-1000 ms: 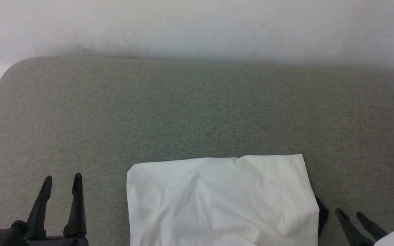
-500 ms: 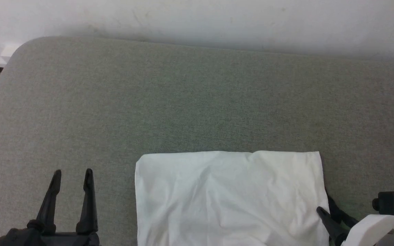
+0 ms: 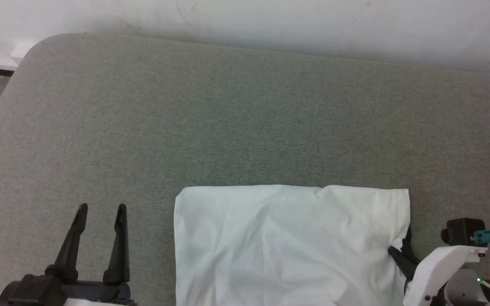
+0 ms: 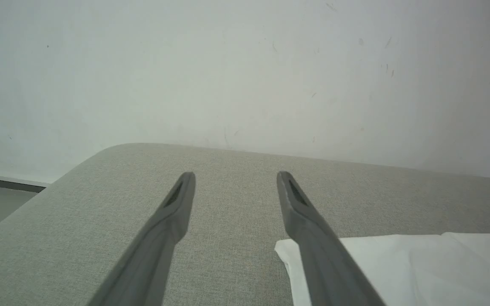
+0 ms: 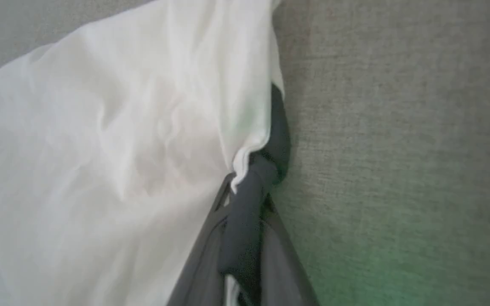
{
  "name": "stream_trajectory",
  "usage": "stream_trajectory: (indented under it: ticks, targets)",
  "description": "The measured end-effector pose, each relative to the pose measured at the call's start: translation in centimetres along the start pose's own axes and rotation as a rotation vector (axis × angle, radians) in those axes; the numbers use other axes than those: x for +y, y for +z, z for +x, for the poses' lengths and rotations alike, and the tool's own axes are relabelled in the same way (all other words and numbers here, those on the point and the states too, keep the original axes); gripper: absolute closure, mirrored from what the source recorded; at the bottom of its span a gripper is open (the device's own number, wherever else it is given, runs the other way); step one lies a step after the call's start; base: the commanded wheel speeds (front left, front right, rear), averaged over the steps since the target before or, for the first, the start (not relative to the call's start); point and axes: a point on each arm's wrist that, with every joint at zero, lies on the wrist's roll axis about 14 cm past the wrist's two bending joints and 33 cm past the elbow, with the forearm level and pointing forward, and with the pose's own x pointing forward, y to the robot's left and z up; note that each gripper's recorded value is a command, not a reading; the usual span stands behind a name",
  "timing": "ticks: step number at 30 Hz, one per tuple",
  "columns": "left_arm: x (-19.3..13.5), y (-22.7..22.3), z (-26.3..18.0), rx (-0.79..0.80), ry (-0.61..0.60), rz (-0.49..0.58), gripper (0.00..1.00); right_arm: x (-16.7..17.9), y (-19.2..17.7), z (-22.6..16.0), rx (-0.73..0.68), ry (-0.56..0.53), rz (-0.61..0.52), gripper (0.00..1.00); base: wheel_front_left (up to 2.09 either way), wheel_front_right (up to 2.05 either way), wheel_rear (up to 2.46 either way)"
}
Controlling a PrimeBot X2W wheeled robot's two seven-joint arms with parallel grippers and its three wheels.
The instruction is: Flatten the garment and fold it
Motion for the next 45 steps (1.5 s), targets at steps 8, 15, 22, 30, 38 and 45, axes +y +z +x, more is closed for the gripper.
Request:
stream_trajectory:
  ticks: [8,15,22,30,38,45]
  targets:
    - [-0.6,0.5,0.4,-0.024,-0.022,-0.016,0.00,-0.2,2.6,-0.5,-0.114,-0.024,-0.012,1.00,0.00,0.00,0.00]
    - [-1.6,0.8,0.7,-0.043,-0.049,-0.035,0.00,-6.2,6.2,-4.4,-0.256,-0.199,-0.002,1.00,0.00,0.00,0.00]
    - [-2.2,0.6,0.5,-0.040,-0.076,-0.027,0.00,-12.2,6.7,-9.3,-0.308,-0.391,0.019,1.00,0.00,0.00,0.00]
    - [-2.6,0.8,0.4,-0.045,-0.094,-0.030,0.00,-7.6,6.2,-8.7,-0.301,-0.257,0.019,1.00,0.00,0.00,0.00]
    - [-3.0,0.6,0.0,-0.037,-0.099,-0.043,0.00,2.3,5.4,-6.4,-0.211,0.025,-0.083,1.00,0.00,0.00,0.00]
    - [-2.7,0.3,-0.7,-0.026,-0.087,-0.054,0.00,8.3,3.8,-5.2,-0.133,0.185,-0.179,1.00,0.00,0.00,0.00]
